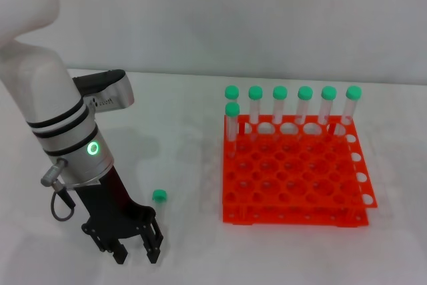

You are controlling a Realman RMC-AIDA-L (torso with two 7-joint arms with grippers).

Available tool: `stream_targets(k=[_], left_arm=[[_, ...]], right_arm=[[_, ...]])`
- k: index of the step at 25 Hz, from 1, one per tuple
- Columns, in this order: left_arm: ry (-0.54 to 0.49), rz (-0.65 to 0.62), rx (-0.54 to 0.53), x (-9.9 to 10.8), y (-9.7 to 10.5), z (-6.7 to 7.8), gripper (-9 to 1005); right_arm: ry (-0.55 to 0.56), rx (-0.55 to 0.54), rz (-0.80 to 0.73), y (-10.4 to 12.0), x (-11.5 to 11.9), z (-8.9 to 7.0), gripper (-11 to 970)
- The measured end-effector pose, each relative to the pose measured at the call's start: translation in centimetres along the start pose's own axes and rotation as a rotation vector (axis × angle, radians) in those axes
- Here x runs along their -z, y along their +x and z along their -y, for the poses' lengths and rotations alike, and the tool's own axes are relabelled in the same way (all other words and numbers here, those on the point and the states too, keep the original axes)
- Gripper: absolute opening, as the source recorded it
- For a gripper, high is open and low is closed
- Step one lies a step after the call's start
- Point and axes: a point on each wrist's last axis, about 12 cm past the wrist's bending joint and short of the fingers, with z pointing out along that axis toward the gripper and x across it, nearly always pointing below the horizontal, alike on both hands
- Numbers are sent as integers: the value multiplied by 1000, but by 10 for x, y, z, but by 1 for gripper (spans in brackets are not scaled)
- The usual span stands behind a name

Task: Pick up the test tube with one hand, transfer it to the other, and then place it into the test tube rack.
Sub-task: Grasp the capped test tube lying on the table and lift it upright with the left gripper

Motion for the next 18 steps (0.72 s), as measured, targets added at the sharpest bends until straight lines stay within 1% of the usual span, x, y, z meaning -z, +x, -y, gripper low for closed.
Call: stream_targets(k=[12,18], left_arm=[[-6,59,4,-1,-6,-3,568],[-2,82,1,-5,-8,-1,561]], right_arm=[[-3,2,4,-1,-1,0,669],[-3,3,4,-1,-1,0,666]])
